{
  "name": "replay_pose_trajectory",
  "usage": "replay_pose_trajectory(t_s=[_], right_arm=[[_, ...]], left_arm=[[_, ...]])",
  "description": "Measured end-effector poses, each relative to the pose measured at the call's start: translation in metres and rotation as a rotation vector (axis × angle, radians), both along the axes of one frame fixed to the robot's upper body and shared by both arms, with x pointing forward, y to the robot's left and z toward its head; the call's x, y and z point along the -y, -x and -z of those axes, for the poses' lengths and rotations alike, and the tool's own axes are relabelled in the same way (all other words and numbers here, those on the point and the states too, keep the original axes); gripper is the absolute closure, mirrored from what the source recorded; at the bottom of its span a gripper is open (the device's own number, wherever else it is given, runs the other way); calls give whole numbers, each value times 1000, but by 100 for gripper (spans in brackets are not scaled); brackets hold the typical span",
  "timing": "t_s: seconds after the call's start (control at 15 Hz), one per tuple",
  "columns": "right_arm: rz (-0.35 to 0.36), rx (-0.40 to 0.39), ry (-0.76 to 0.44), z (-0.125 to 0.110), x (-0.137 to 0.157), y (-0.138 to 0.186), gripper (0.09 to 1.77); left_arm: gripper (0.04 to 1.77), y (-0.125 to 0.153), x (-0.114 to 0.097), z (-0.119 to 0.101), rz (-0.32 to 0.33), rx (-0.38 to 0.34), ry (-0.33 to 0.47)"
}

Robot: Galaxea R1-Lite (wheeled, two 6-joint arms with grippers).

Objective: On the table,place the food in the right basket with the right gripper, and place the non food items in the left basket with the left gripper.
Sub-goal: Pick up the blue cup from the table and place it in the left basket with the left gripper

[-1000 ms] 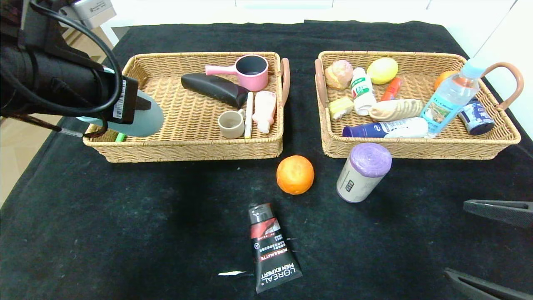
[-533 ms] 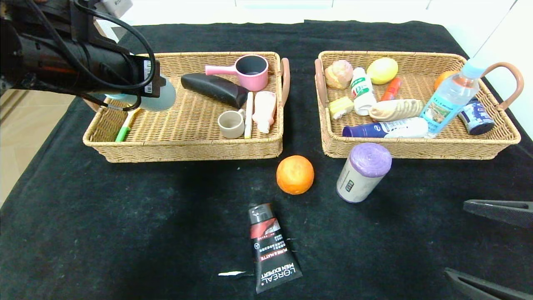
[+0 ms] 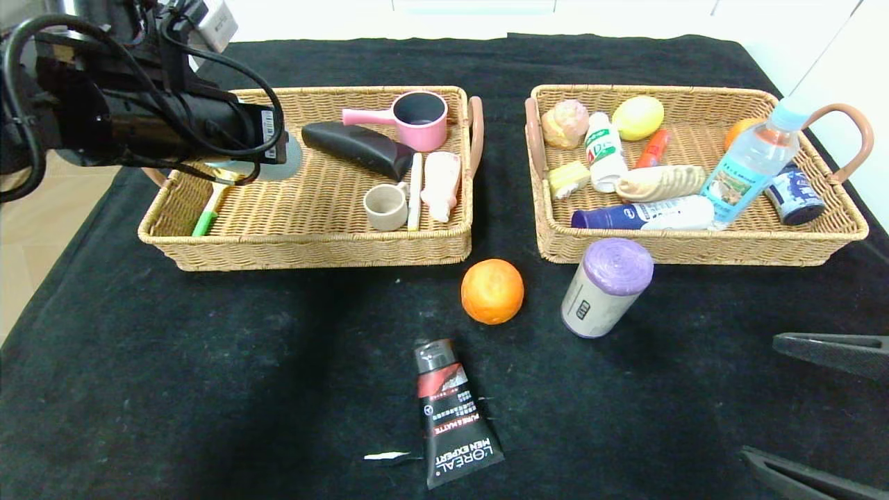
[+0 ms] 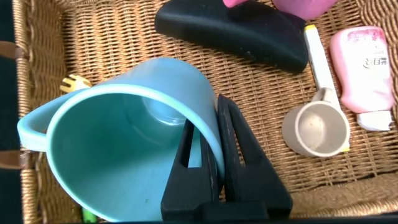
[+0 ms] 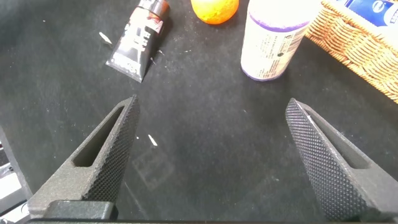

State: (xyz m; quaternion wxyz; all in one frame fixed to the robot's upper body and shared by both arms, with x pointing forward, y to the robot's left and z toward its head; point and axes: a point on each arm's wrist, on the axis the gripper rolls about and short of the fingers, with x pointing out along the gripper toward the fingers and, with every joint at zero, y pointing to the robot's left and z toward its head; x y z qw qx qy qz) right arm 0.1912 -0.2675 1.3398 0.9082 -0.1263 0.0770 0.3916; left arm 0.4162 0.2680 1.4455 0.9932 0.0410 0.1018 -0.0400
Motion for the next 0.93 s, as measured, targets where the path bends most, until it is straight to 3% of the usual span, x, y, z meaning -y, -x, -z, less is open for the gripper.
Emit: replay_pose_trajectory(t_s=[0.13, 0.33, 0.47, 0.73, 0.93], right_arm=[[0, 1, -1, 0, 0, 0, 15], [0, 1, 0, 0, 0, 0, 15], [-1, 0, 0, 0, 0, 0, 15], [-3, -1, 7, 2, 0, 0, 15], [-3, -1, 8, 2, 0, 0, 15]], left_arm=[[162, -4, 1, 6, -3, -5, -2], [113, -5, 2, 8, -2, -12, -2], [90, -5, 3, 8, -2, -13, -3], [57, 0, 3, 8, -2, -20, -5], [42, 13, 4, 4, 15, -25, -6]])
